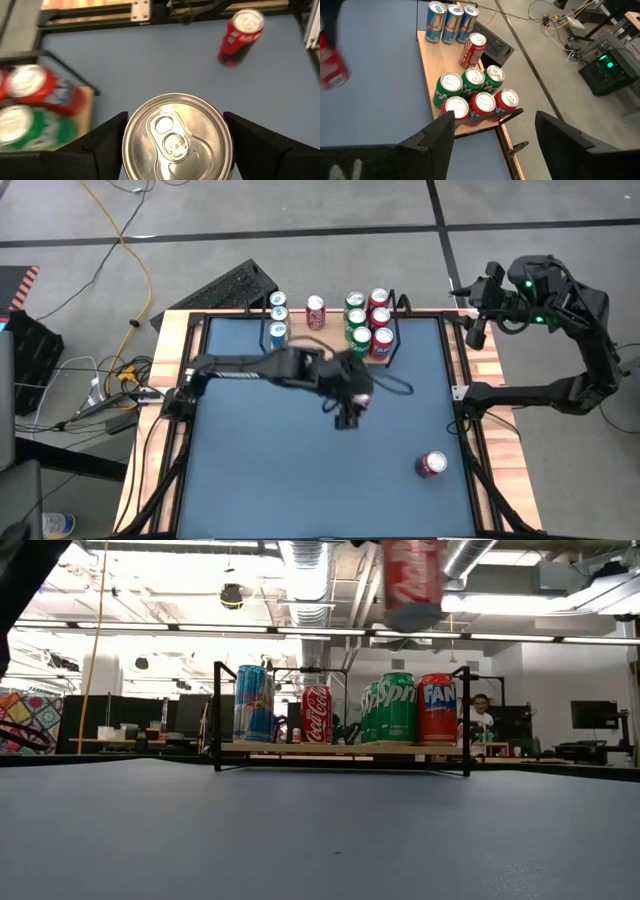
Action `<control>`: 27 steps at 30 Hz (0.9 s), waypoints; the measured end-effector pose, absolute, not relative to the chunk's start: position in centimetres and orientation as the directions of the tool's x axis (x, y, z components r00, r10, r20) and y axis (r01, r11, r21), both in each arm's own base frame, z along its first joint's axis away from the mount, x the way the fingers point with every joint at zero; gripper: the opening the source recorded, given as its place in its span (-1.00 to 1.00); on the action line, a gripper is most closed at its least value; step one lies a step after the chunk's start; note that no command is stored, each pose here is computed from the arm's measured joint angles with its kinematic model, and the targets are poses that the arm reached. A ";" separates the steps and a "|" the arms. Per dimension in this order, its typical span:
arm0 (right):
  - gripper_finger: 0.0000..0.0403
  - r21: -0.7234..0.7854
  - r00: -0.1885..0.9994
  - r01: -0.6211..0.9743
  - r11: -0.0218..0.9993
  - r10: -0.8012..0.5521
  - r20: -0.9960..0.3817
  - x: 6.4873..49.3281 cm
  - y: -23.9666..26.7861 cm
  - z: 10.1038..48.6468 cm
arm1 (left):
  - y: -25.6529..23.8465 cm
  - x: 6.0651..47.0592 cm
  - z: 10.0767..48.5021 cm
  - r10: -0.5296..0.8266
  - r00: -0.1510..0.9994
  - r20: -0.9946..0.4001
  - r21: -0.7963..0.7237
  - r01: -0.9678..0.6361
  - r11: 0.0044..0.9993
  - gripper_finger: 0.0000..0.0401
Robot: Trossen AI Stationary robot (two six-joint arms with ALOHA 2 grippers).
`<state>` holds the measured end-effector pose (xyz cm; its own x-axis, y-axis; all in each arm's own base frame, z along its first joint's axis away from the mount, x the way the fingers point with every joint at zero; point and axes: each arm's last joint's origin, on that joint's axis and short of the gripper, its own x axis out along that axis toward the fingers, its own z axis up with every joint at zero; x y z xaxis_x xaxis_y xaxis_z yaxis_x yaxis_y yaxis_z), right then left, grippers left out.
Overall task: Place canned beverage on shelf
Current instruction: Put the left red white soda can on the shelf aligned with the other red white soda can
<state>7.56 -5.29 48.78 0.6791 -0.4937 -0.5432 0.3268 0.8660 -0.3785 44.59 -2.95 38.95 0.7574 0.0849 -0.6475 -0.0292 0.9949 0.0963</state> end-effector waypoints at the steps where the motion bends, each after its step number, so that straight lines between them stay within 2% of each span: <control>1: 0.29 -0.378 0.679 0.327 0.866 -0.494 -0.543 7.6 -5.3 48.8 | -2.2 43.9 39.5 0.098 0.748 -0.656 0.119 -0.026 0.993 0.38; 5: 0.29 -0.372 0.677 0.333 0.867 -0.494 -0.545 7.7 -5.4 48.8 | 1.0 41.7 40.4 0.136 0.678 -0.722 0.176 -0.010 0.984 0.38; 10: 0.29 -0.334 0.679 0.369 0.867 -0.497 -0.540 8.3 -5.8 48.8 | 6.0 40.7 39.6 0.069 0.640 -0.765 0.127 0.045 0.991 0.38; 15: 0.29 -0.310 0.684 0.396 0.864 -0.503 -0.528 9.1 -6.4 48.9 | 11.2 39.1 38.3 0.074 0.600 -0.796 0.127 0.045 0.991 0.38; 20: 0.29 -0.270 0.672 0.428 0.863 -0.503 -0.544 9.9 -6.9 48.7 | 15.6 38.4 36.5 0.063 0.612 -0.788 0.099 0.025 0.995 0.38; 23: 0.29 -0.266 0.650 0.450 0.853 -0.517 -0.557 10.3 -7.3 48.6 | 17.5 38.2 35.4 0.093 0.622 -0.778 0.101 -0.023 0.995 0.38; 27: 0.29 -0.265 0.642 0.450 0.853 -0.515 -0.568 10.8 -7.6 48.4 | 19.1 38.2 34.4 0.079 0.663 -0.744 0.103 -0.003 0.995 0.38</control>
<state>10.76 -7.64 48.42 0.6420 -0.5150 -0.5680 0.4498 0.8529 -0.2650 38.16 19.07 34.41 0.6634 0.0786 -0.7441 -0.0028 0.9947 0.1025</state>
